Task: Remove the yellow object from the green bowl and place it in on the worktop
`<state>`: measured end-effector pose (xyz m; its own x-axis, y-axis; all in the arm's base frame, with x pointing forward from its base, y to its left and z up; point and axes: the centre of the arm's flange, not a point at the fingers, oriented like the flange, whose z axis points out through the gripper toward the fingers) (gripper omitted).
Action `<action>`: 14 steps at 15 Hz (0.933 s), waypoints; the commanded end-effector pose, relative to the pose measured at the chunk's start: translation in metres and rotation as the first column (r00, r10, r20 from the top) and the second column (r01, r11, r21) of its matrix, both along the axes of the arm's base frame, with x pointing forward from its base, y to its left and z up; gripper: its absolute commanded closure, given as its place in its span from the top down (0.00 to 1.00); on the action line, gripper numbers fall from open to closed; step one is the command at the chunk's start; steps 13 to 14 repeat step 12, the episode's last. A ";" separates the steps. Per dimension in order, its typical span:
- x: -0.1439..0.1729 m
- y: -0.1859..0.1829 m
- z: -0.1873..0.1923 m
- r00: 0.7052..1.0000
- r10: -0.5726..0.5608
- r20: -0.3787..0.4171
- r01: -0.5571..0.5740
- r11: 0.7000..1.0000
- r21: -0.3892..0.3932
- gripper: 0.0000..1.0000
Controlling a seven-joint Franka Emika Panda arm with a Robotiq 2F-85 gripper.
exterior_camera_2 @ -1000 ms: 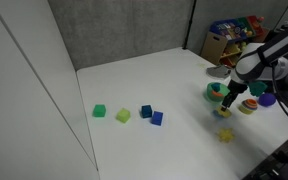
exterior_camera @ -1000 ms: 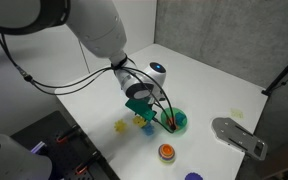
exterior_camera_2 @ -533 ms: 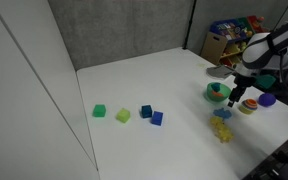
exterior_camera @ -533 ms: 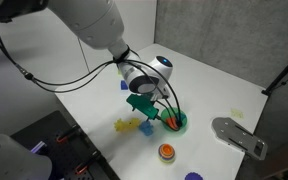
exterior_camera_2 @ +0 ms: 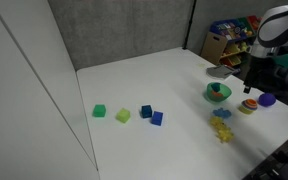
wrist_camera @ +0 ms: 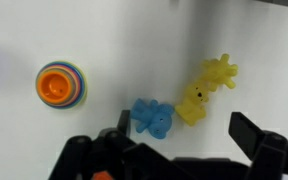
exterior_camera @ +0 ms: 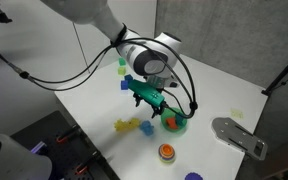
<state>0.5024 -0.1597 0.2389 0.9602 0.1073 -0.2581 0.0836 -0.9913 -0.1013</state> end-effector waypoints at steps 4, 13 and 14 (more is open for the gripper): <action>-0.013 -0.006 0.084 0.989 -0.120 0.086 0.133 0.977 -0.166 1.00; -0.014 -0.022 0.118 0.971 -0.183 0.152 0.207 0.965 -0.161 1.00; -0.014 -0.022 0.118 0.971 -0.183 0.152 0.207 0.965 -0.161 1.00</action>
